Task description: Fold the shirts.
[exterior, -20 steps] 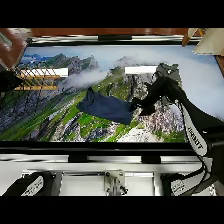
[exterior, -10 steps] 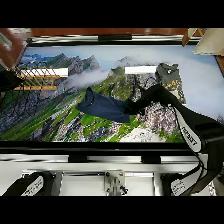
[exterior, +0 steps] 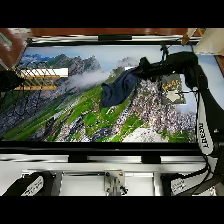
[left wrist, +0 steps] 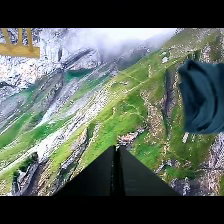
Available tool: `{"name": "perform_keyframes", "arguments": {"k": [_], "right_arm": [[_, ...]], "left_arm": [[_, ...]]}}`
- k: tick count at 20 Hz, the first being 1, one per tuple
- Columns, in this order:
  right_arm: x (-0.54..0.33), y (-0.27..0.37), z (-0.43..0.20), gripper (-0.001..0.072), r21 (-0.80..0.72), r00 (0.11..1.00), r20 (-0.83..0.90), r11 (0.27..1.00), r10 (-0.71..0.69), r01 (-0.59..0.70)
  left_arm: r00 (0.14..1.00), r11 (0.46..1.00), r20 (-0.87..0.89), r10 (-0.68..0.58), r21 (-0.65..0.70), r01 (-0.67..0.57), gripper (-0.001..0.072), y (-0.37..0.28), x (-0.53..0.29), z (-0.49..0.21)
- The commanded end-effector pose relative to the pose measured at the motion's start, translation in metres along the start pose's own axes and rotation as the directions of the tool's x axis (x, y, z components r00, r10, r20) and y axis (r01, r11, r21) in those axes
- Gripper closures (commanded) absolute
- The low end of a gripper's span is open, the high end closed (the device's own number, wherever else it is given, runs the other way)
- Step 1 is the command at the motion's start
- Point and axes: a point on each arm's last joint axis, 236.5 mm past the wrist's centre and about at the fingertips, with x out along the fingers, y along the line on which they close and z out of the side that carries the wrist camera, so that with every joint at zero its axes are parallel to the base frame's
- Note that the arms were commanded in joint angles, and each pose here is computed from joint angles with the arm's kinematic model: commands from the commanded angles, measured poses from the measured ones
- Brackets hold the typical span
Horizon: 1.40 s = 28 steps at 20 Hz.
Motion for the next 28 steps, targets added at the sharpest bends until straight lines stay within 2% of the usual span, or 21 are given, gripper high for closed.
{"name": "perform_keyframes", "arguments": {"k": [1, 4, 7, 12, 18, 20, 24, 26, 28], "right_arm": [[-0.039, 0.025, 0.060, 0.0642, -0.006, 0.978, 0.199, 0.998, 0.060, -0.060], [-0.061, 0.013, 0.103, 0.0642, -0.029, 0.932, 0.361, 0.999, 0.042, -0.034], [-0.080, -0.002, 0.150, 0.0642, -0.018, 0.837, 0.546, 1.000, 0.019, -0.011], [-0.134, -0.026, 0.222, 0.0642, 0.025, 0.560, 0.828, 1.000, -0.024, 0.007], [-0.175, -0.020, 0.282, 0.0642, -0.039, 0.331, 0.943, 0.999, 0.035, 0.004], [-0.203, -0.023, 0.291, 0.0642, -0.040, 0.220, 0.975, 0.999, 0.032, 0.031], [-0.225, -0.050, 0.298, 0.0641, -0.012, 0.186, 0.983, 0.996, -0.005, 0.090], [-0.229, -0.080, 0.304, 0.0641, 0.037, 0.177, 0.983, 0.998, -0.047, 0.055], [-0.238, -0.100, 0.308, 0.0642, 0.067, 0.132, 0.989, 0.997, -0.072, 0.042]], "left_arm": [[1.000, 1.000, 0.002, -0.012, -0.005, 0.012, 0.0674, -0.003, 0.000, 0.000], [1.000, 1.000, 0.002, -0.013, -0.005, 0.013, 0.0674, -0.003, 0.000, 0.000], [1.000, 1.000, 0.001, -0.016, -0.007, 0.016, 0.0675, -0.004, 0.000, 0.000], [1.000, 1.000, -0.002, -0.015, -0.007, 0.015, 0.0674, -0.003, 0.001, -0.001], [1.000, 1.000, -0.014, -0.015, -0.012, 0.015, 0.0674, -0.001, 0.006, -0.002], [1.000, 1.000, -0.015, -0.016, -0.013, 0.015, 0.0674, -0.001, 0.006, -0.002], [1.000, 1.000, -0.016, -0.016, -0.013, 0.016, 0.0674, -0.001, 0.007, -0.002], [1.000, 1.000, -0.018, -0.020, -0.009, 0.020, 0.0674, -0.003, 0.007, -0.003], [0.999, 1.000, -0.020, -0.025, -0.003, 0.025, 0.0674, -0.006, 0.008, -0.003]]}}
